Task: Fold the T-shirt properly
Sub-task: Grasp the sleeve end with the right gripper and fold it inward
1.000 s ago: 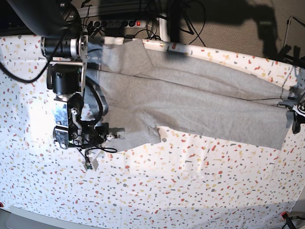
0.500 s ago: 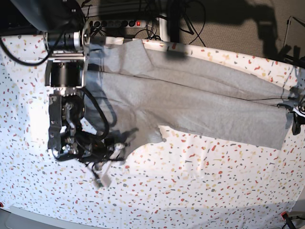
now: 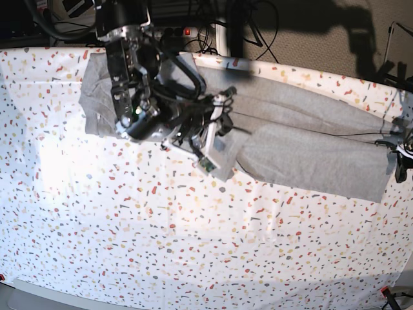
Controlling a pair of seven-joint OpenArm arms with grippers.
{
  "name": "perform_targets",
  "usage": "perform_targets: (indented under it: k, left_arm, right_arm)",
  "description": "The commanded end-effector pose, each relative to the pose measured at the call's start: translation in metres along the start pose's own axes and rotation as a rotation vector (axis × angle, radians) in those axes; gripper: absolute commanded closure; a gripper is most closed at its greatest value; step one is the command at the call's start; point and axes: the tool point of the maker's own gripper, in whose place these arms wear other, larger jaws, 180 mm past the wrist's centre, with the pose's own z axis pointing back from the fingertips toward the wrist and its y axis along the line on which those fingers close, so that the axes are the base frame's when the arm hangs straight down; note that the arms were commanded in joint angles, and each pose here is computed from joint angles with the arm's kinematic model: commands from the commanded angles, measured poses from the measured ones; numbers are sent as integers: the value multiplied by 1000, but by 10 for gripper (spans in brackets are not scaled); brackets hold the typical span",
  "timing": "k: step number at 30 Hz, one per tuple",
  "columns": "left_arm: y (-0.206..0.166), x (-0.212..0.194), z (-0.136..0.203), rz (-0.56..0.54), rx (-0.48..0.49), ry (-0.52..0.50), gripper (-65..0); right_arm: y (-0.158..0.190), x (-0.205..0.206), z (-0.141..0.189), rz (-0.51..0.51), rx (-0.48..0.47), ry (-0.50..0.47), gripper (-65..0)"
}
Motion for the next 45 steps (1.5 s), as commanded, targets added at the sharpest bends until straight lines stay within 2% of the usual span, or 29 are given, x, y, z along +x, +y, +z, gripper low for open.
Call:
perform_targets:
  k: [1, 11, 17, 21, 23, 27, 31, 35, 39, 42, 45]
  left_arm:
    - [11, 28, 2, -16, 17, -71, -300]
    - [11, 28, 2, -17, 17, -70, -300]
    - [11, 27, 2, -17, 17, -63, -300]
    - [12, 27, 2, -18, 17, -62, -300]
    - [12, 26, 2, -17, 17, -60, -300]
    - [10, 10, 1, -19, -3, 14, -300]
    - [26, -2, -4, 16, 18, 50, -300]
    - [34, -15, -15, 86, -40, 109, -300]
    - [25, -27, -22, 186, -165, 207, -300]
    - [24, -38, -28, 251, -162, 287, -294]
    - [12, -52, -37, 233, -168, 350, -294]
  right_arm:
    - [8, 16, 3, 23, 28, -59, 0]
    - [46, -11, -9, 48, 119, 3, 0]
    - [49, -13, -9, 52, 127, 16, 0]
    - [55, -15, -8, 40, 159, 31, -216]
    - [58, -16, -7, 34, 181, 41, -261]
    - [59, -23, -5, 44, 181, 88, -261]
    - [59, -19, 0, 62, 173, 80, -261]
    - [58, -13, 7, 79, 156, 62, -261]
    - [53, -9, 11, 73, 139, 44, -261]
    - [52, -8, 12, 73, 137, 41, -261]
    - [52, -10, 12, 73, 137, 52, -261]
